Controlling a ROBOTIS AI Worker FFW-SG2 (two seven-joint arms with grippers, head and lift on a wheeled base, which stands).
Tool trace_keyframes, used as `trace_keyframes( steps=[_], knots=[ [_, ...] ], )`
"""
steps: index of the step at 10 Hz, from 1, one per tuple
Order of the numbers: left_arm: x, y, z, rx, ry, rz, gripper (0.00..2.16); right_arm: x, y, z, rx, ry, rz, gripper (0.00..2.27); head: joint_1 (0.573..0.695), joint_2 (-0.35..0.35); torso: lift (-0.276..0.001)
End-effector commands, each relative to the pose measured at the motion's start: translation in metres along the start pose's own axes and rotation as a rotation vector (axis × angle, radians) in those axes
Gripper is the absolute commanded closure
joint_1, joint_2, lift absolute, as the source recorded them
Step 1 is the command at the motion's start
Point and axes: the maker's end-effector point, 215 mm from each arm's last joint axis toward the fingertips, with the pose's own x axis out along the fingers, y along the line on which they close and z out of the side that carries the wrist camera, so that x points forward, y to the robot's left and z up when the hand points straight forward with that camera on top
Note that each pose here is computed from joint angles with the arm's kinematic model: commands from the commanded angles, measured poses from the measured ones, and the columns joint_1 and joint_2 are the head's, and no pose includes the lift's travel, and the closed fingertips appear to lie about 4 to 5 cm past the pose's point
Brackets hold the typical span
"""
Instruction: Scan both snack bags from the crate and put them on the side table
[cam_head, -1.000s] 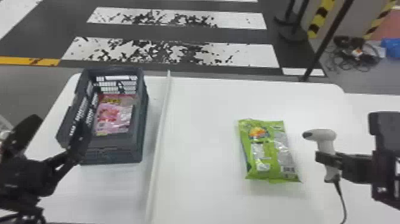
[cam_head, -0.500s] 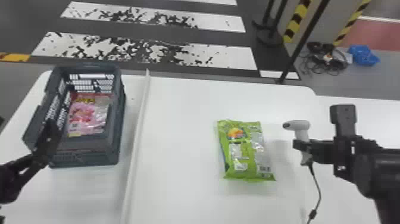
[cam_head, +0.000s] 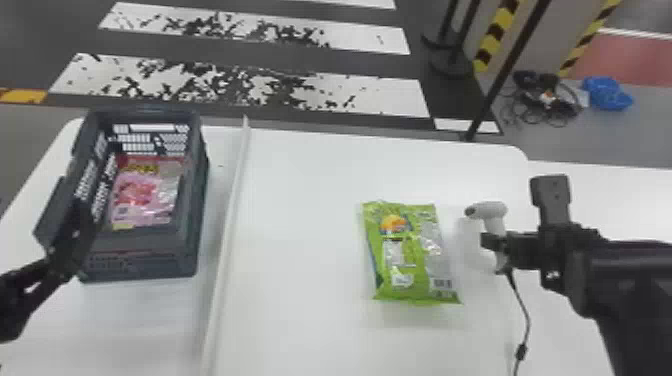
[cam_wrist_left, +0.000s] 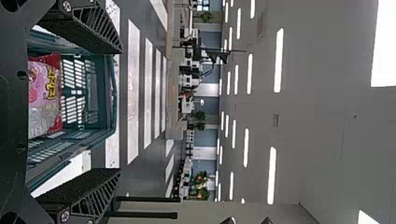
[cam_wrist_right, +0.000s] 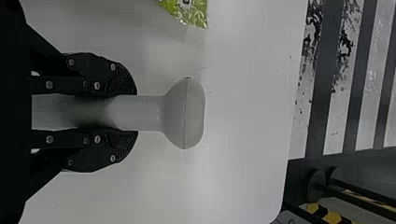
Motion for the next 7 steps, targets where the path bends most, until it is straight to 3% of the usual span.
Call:
trace_keyframes(
  steps=[1,4,5,7],
  knots=[
    [0.0000,0.0000,0.0000,0.000,0.000,0.000,0.10,0.0045,-0.0008,-0.0049,-0.009,0.017,-0.005,2.24,0.695,-0.128,-0.087],
    [0.0004,-0.0001,0.0011,0.001,-0.002,-0.002,0.10,0.0082,0.0007,-0.0090,-0.020,0.025,-0.012,2.22,0.695,-0.131,-0.087],
    [0.0003,-0.0001,0.0010,0.000,-0.002,-0.001,0.10,0.0088,0.0031,-0.0088,-0.021,0.015,-0.006,1.86,0.695,-0.131,-0.087],
    [-0.0004,0.0007,0.0007,-0.001,-0.001,0.000,0.10,0.0074,0.0005,-0.0106,-0.022,0.007,-0.023,0.09,0.695,-0.128,-0.087]
  ],
)
